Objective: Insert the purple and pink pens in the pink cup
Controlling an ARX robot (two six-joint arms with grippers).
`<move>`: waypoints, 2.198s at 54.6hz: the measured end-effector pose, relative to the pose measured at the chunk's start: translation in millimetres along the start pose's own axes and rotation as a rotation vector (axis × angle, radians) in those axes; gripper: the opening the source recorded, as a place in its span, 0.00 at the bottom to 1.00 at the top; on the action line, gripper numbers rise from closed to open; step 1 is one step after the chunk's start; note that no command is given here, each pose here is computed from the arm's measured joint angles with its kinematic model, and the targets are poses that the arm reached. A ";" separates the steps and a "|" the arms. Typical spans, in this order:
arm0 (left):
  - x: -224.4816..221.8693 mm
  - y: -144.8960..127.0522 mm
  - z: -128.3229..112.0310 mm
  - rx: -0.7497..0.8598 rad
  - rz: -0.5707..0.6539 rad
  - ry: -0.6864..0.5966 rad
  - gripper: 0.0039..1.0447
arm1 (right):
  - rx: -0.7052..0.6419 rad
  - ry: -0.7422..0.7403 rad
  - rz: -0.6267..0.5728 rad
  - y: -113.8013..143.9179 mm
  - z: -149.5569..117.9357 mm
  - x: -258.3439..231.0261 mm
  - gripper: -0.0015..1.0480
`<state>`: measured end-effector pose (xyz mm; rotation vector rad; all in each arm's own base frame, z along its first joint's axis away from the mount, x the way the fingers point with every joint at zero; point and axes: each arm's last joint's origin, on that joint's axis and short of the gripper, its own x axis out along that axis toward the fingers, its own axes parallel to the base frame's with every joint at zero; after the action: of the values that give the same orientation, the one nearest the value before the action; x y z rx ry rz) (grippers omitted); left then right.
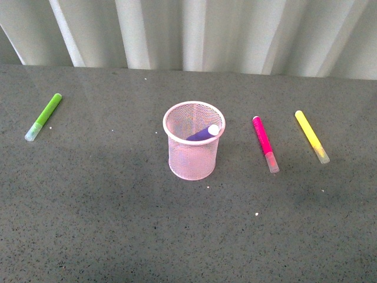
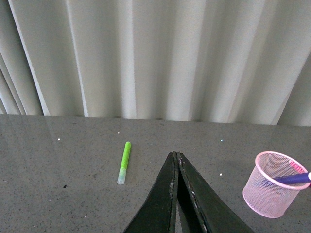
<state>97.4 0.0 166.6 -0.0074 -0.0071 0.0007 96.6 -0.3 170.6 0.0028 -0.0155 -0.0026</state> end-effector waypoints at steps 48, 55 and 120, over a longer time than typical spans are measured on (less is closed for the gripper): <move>0.0 0.0 -0.1 0.002 0.000 0.001 0.93 | 0.033 -0.025 -0.033 -31.2 135.1 203.7 0.93; 0.0 0.0 -0.1 0.002 0.000 0.001 0.94 | -0.069 0.472 -0.041 -12.0 35.0 307.6 0.93; 0.0 0.0 -0.1 0.002 -0.001 0.001 0.94 | -0.038 0.991 0.225 100.9 -125.8 325.3 0.93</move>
<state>97.4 0.0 166.5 -0.0055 -0.0063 0.0000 424.0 100.0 50.1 -0.0359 0.9753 0.2237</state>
